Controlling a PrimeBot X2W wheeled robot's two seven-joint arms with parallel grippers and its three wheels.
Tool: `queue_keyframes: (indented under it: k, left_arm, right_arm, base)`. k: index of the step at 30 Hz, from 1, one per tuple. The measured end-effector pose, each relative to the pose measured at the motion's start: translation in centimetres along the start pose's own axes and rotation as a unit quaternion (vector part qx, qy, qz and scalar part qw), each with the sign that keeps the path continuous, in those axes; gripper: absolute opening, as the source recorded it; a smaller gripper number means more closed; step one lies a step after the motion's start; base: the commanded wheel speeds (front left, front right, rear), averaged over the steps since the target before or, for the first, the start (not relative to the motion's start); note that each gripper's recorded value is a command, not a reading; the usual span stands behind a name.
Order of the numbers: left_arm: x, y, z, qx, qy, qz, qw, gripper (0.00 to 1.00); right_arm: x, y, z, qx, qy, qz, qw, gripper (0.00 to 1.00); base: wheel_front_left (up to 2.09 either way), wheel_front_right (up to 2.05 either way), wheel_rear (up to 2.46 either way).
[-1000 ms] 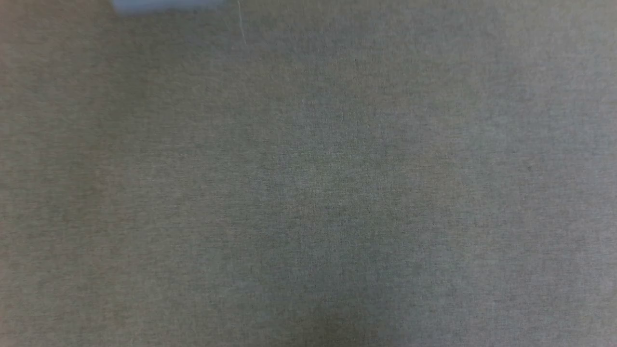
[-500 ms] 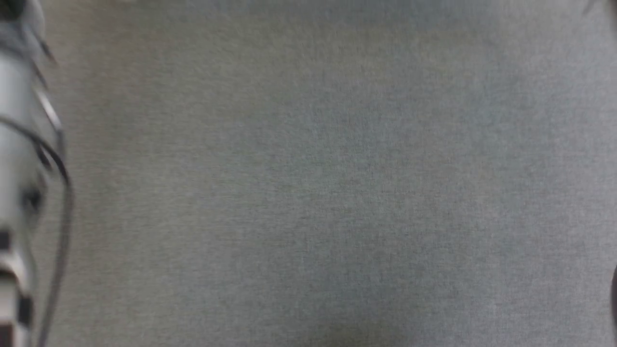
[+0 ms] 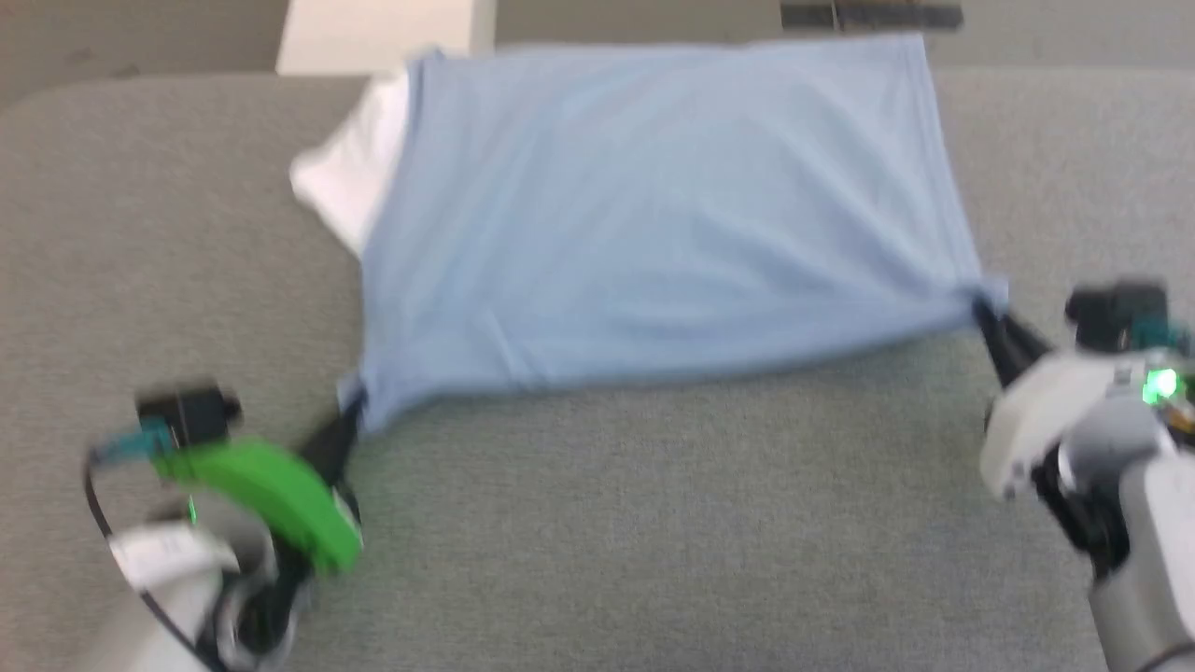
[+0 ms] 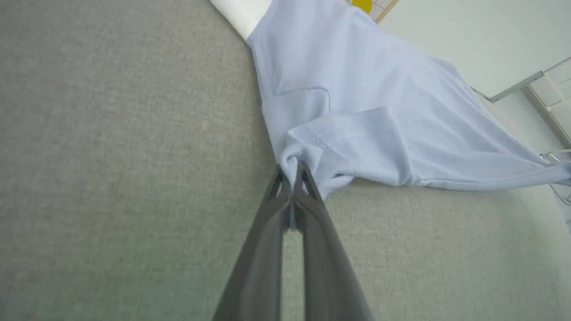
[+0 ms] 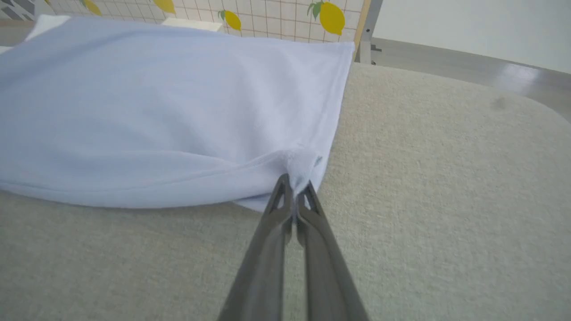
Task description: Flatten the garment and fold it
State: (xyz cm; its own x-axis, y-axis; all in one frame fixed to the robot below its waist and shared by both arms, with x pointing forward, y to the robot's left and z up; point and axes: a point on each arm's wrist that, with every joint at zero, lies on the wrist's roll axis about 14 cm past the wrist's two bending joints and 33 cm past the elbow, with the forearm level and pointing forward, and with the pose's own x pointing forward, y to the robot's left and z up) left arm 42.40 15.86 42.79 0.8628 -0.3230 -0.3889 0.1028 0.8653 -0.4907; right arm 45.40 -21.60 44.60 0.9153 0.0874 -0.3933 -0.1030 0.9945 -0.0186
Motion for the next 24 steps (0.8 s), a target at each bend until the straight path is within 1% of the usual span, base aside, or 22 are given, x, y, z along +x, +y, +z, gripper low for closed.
queue_keyframes:
  k: [6, 12, 18, 20, 24]
  left_arm:
    - [-4.7, -0.5, -4.1, -0.011, 0.054, 0.014, 0.998, 0.00]
    - [-8.1, -0.7, -7.0, -0.023, 0.093, 0.032, 0.995, 0.00]
    - [-10.3, -1.2, -9.9, -0.046, 0.133, 0.042, 0.989, 0.00]
    - [-10.7, -0.6, -10.0, -0.047, 0.127, 0.059, 0.989, 0.00]
    - [-10.6, 1.6, -7.8, -0.039, 0.061, 0.103, 0.992, 0.00]
  right_arm:
    - [-3.3, 0.4, -2.5, -0.013, 0.036, 0.000, 0.999, 0.00]
    - [-6.3, 0.6, -6.0, -0.014, 0.100, 0.000, 0.995, 0.00]
    - [-9.5, 0.7, -9.3, 0.024, 0.154, -0.009, 0.988, 0.00]
    - [-10.4, 0.2, -9.7, 0.038, 0.155, -0.022, 0.987, 0.00]
    - [-11.3, -0.6, -9.8, 0.054, 0.137, -0.046, 0.988, 0.00]
  base:
    - [0.00, 0.00, 0.00]
    - [0.00, 0.00, 0.00]
    - [0.00, 0.00, 0.00]
    - [0.00, 0.00, 0.00]
    - [0.00, 0.00, 0.00]
